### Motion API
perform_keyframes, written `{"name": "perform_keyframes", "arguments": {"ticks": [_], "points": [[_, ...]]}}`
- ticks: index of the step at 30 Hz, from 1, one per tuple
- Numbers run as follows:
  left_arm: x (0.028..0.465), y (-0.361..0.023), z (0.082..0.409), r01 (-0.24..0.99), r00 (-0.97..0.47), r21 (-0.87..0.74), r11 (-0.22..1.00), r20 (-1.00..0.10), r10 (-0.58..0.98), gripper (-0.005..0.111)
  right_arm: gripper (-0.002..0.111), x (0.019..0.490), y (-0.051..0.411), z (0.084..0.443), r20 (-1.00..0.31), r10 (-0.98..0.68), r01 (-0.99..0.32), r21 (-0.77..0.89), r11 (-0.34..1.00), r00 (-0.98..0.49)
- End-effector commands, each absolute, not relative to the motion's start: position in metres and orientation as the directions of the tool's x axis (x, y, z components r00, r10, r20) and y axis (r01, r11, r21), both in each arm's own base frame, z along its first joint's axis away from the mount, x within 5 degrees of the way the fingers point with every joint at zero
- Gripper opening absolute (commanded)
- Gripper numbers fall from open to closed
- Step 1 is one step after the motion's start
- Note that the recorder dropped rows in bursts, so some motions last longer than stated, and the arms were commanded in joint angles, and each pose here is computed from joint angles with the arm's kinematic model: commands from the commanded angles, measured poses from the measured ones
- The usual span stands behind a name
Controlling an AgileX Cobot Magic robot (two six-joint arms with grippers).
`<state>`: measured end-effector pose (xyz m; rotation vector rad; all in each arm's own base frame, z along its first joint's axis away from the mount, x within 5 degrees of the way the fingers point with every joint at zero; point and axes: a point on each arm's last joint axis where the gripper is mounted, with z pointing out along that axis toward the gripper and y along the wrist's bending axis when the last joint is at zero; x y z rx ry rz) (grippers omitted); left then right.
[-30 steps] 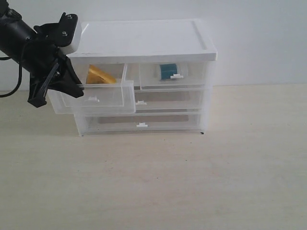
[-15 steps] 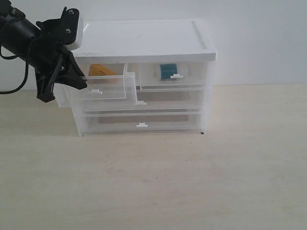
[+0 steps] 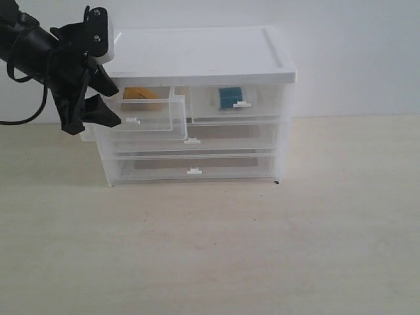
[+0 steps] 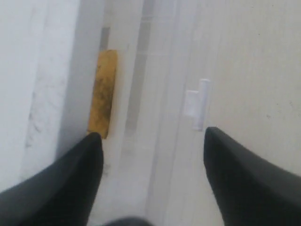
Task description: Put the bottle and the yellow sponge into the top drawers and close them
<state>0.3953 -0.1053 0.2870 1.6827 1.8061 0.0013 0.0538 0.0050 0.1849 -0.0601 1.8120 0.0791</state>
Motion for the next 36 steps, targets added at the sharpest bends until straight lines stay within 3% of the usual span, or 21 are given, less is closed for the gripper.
{"name": "perform_keyframes", "arguments": {"ticks": [1,11,13,16,23,29,36], "points": [[0.398,-0.105,0.306,0.835,0.032,0.484,0.262,-0.517,0.856,0.062,0.0,0.054,0.005,0.184,-0.972,-0.002,-0.08,0.018,0.997,-0.233],[0.362,-0.104,0.355,0.831,0.049,0.473,0.294,-0.587,0.808,0.058,0.0,0.054,0.005,0.184,-0.972,0.0,-0.081,0.019,0.997,-0.233],[0.356,-0.105,0.352,0.868,0.049,0.428,0.253,-0.579,0.814,0.042,0.0,0.054,0.005,0.184,-0.972,0.0,-0.081,0.019,0.997,-0.233],[0.351,-0.108,0.335,0.933,0.079,0.337,0.13,-0.544,0.836,0.005,0.0,0.054,0.005,0.184,-0.972,0.0,-0.081,0.019,0.997,-0.233],[0.368,-0.115,0.298,0.963,0.003,0.219,0.155,-0.588,0.809,0.004,0.0,0.054,0.005,0.184,-0.972,0.0,-0.081,0.019,0.997,-0.233],[0.406,-0.112,0.278,0.867,-0.035,0.382,0.318,-0.592,0.805,0.004,0.0,0.054,0.005,0.184,-0.972,0.0,-0.081,0.019,0.997,-0.233],[0.424,-0.11,0.27,0.788,-0.067,0.447,0.424,-0.623,0.78,0.004,0.0,0.054,0.005,0.184,-0.972,0.0,-0.081,0.019,0.997,-0.233]]}}
